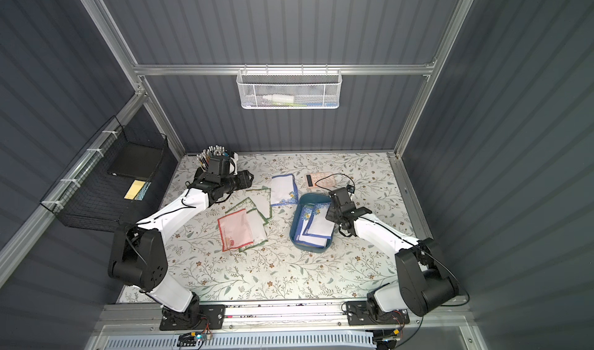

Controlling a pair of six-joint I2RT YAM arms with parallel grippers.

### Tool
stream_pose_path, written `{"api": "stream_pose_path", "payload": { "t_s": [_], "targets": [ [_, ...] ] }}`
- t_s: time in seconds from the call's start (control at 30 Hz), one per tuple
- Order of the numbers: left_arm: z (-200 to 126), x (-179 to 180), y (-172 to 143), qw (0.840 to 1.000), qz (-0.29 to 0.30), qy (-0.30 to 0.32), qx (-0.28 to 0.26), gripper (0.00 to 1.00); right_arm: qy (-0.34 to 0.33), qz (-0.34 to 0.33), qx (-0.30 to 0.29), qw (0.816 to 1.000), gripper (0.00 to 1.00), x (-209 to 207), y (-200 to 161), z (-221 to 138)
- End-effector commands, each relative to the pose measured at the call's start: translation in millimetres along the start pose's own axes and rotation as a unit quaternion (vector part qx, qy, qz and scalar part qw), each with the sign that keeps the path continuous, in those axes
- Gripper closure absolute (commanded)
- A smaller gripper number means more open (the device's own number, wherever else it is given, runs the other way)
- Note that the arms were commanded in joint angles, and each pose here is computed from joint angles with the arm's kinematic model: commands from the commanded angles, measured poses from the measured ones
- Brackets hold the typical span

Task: Take out the stationery paper from the storage box
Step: Pick up the stationery paper from the storage box.

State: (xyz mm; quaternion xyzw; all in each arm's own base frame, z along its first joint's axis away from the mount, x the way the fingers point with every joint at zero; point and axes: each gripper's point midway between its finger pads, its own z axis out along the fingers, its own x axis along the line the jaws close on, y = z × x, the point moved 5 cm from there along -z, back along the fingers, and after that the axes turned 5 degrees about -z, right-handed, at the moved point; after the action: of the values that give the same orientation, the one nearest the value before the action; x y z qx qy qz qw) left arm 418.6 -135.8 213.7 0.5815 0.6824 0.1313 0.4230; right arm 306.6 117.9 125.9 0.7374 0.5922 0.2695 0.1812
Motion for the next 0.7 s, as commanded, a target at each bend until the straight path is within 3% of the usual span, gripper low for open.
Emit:
{"api": "stream_pose_path", "payload": {
  "t_s": [0.0,0.4,0.67],
  "targets": [
    [-10.6,-5.2,0.3,1.000,-0.005,-0.013,0.001,0.42,0.007,-0.001,-0.011,1.000,1.00,3.8,12.2,-9.4],
    [-27.2,-35.7,4.4,0.993,0.010,-0.118,0.016,0.35,0.057,-0.002,-0.061,0.997,1.00,21.0,47.1,-49.6],
    [-46.6,-74.6,-4.0,0.956,0.038,-0.289,0.046,0.29,0.088,0.001,-0.088,0.992,1.00,27.5,60.5,-73.0]
  ]
}}
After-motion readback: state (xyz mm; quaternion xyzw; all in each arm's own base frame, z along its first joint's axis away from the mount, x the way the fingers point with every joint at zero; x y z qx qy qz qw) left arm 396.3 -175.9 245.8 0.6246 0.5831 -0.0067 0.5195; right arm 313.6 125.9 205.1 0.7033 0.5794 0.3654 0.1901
